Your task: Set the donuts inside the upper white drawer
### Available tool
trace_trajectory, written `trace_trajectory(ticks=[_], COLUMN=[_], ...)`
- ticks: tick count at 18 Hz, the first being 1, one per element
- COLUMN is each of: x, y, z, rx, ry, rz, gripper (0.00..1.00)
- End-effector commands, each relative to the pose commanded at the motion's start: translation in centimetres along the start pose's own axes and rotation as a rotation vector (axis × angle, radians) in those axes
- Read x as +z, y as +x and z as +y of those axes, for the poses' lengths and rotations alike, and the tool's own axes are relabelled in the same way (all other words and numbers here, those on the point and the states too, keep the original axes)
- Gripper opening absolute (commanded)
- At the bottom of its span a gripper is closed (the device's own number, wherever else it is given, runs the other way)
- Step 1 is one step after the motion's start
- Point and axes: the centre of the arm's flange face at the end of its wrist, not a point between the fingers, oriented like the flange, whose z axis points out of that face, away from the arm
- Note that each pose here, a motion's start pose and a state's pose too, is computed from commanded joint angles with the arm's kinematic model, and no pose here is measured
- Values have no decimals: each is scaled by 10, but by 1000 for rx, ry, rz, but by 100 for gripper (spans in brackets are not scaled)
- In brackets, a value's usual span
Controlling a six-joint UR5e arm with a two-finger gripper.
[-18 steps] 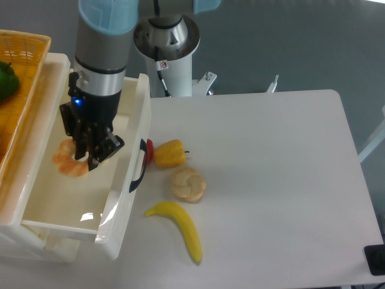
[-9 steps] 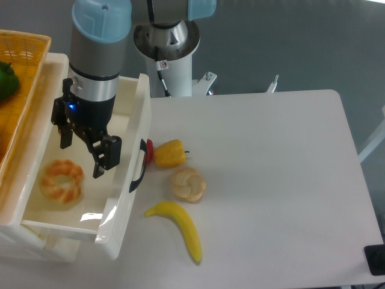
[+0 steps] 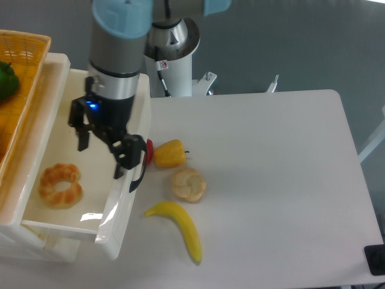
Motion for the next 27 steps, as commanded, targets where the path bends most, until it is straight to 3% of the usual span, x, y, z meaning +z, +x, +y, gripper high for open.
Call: trace_trajectory(ticks=[6, 10, 14, 19, 23, 27], x=[-24, -13, 36, 49, 80, 105], y=[-87, -130, -153, -191, -207, -218], z=[66, 105, 137, 189, 205, 223], rx=[-83, -97, -98, 36, 44, 42], ry=[-7, -37, -97, -207, -225, -328], rz=[-88, -87, -32, -36, -10, -20], gripper=[100, 100, 100, 100, 100, 100])
